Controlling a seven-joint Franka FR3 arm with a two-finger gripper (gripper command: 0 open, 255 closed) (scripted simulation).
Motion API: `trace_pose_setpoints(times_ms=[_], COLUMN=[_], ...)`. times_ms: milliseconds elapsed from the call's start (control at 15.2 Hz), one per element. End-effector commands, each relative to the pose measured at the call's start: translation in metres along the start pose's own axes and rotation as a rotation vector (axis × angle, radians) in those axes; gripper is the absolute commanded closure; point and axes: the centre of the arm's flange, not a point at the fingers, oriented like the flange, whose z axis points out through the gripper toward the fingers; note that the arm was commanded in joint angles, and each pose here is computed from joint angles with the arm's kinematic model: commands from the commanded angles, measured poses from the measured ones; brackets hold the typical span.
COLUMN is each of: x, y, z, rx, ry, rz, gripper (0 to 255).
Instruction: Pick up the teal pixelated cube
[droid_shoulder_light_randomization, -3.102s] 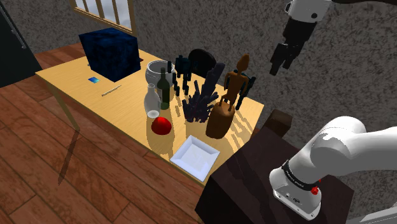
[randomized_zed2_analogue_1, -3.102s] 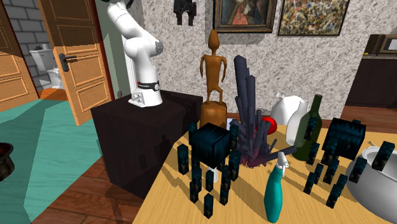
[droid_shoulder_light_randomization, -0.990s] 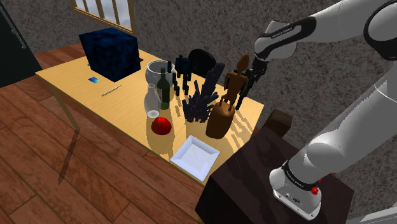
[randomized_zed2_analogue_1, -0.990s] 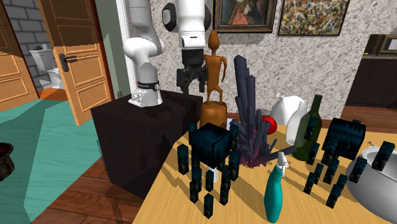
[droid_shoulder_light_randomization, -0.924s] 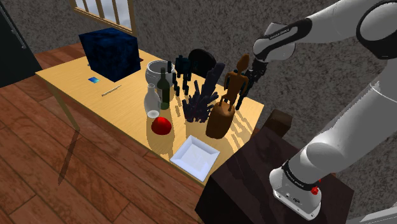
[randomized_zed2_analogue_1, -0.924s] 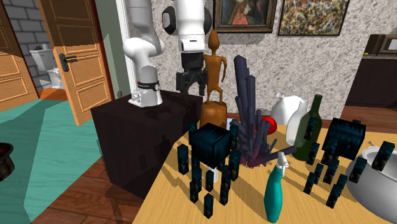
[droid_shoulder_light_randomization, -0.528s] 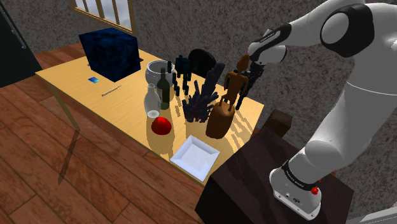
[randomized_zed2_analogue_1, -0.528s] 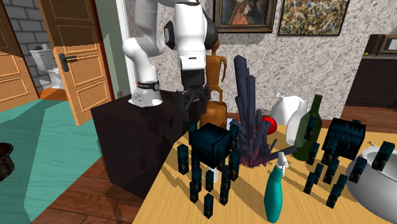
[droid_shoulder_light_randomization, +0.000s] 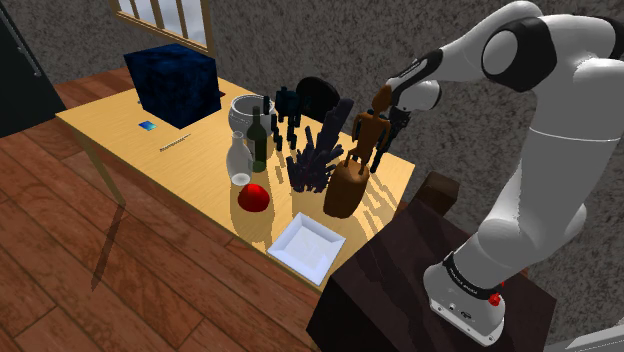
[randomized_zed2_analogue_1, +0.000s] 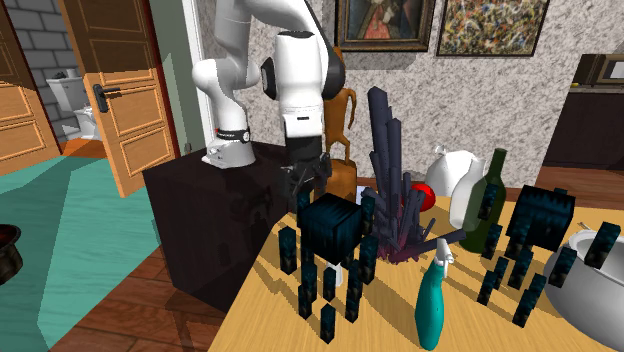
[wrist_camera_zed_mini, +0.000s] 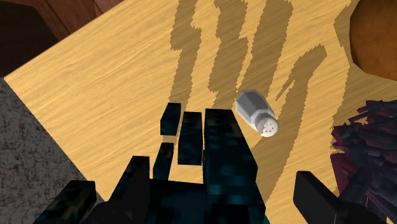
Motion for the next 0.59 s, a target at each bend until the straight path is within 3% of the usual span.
trace_pose_setpoints(times_ms=[0,66,132,528], x=[-0.0011,-0.0011,-0.0002,-0.0001], y=[-0.0001,-0.0001,-0.0014,-0.0015], z=[0.0088,0.0088,0.0091,0.0090], rx=[0.000,0.000,0.000,0.000], ry=[0.000,0.000,0.000,0.000], rz=[0.000,0.000,0.000,0.000], gripper=[0,0,255,255])
